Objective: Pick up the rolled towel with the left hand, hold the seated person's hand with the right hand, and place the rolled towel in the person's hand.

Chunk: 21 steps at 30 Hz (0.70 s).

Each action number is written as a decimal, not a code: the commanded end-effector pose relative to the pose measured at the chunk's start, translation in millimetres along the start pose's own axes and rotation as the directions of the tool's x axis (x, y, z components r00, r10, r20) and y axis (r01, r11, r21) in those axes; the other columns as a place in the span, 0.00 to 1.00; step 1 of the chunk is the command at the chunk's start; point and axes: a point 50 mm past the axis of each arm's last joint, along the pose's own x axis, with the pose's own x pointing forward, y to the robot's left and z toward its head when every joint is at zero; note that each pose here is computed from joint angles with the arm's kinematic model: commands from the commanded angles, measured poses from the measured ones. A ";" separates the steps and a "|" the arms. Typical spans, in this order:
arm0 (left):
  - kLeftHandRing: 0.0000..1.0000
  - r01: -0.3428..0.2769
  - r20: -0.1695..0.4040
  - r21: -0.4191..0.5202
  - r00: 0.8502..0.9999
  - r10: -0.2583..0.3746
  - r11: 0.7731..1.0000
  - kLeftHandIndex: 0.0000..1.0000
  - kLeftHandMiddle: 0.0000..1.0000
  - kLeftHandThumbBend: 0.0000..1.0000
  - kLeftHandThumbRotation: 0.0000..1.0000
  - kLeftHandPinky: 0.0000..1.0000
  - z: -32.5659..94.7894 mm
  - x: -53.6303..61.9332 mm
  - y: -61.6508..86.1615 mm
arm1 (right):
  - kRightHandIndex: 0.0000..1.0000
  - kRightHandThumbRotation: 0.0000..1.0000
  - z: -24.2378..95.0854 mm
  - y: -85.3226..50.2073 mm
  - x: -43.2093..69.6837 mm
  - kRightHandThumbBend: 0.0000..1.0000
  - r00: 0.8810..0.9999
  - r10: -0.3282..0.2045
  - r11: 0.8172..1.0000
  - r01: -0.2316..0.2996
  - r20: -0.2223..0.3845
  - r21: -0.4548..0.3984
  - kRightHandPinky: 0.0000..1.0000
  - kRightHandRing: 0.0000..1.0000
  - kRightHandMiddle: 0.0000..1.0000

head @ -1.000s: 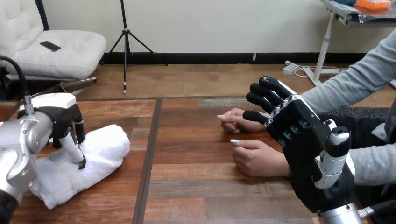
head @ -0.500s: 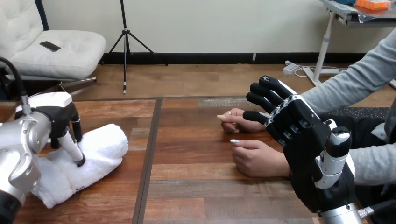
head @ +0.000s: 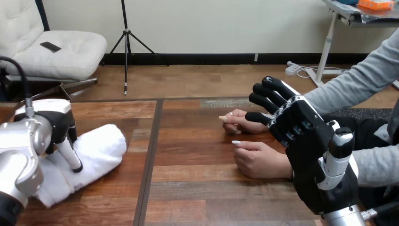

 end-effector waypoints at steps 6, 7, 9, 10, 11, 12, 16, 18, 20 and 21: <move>0.70 -0.062 0.004 0.097 0.998 0.062 0.993 0.76 0.75 0.87 0.46 0.50 9.6 -5.5 16.7 | 0.84 1.00 15.0 0.8 15.0 1.00 0.995 0.031 0.999 -0.028 0.095 -0.031 0.76 0.86 0.86; 0.74 -0.067 0.005 0.094 0.998 0.067 0.993 0.78 0.78 0.89 0.51 0.54 10.0 -6.8 16.9 | 0.84 1.00 15.0 0.8 15.1 1.00 0.995 0.030 0.999 -0.027 0.095 -0.030 0.77 0.86 0.86; 0.74 -0.073 0.005 0.089 0.997 0.073 0.993 0.81 0.79 0.90 0.55 0.57 10.6 -8.8 17.3 | 0.84 1.00 14.8 0.9 15.2 1.00 0.995 0.029 0.999 -0.027 0.095 -0.029 0.77 0.87 0.86; 0.74 -0.075 0.005 0.088 0.997 0.075 0.993 0.81 0.80 0.90 0.56 0.57 10.7 -9.3 17.5 | 0.84 1.00 14.7 0.9 15.2 0.99 0.995 0.030 0.999 -0.027 0.096 -0.029 0.77 0.87 0.86; 0.75 -0.076 0.005 0.087 0.997 0.076 0.993 0.82 0.80 0.90 0.57 0.58 10.8 -9.4 17.5 | 0.84 1.00 14.7 0.8 15.3 0.99 0.995 0.030 0.999 -0.027 0.097 -0.029 0.77 0.87 0.86; 0.75 -0.078 0.006 0.086 0.997 0.078 0.993 0.82 0.80 0.91 0.58 0.58 10.9 -9.9 17.7 | 0.84 1.00 14.7 0.9 15.4 0.99 0.995 0.030 0.999 -0.028 0.097 -0.029 0.77 0.87 0.86; 0.74 -0.085 0.006 0.087 0.996 0.085 0.993 0.83 0.80 0.91 0.61 0.58 11.1 -11.4 18.4 | 0.84 1.00 14.5 0.9 15.4 0.99 0.995 0.031 0.999 -0.029 0.096 -0.027 0.78 0.87 0.86; 0.72 -0.090 0.008 0.089 0.996 0.090 0.992 0.82 0.79 0.91 0.63 0.56 11.2 -12.3 18.8 | 0.85 1.00 14.5 1.0 15.5 0.99 0.995 0.031 0.999 -0.029 0.095 -0.027 0.78 0.87 0.86; 0.71 -0.095 0.011 0.090 0.995 0.094 0.991 0.81 0.78 0.92 0.64 0.54 11.3 -13.1 19.1 | 0.85 1.00 14.4 1.0 15.6 0.99 0.995 0.031 0.999 -0.029 0.094 -0.028 0.78 0.87 0.86; 0.70 -0.097 0.013 0.091 0.995 0.096 0.991 0.80 0.77 0.92 0.64 0.53 11.3 -13.4 19.1 | 0.85 1.00 14.4 1.0 15.6 0.99 0.995 0.031 0.999 -0.029 0.094 -0.029 0.78 0.87 0.86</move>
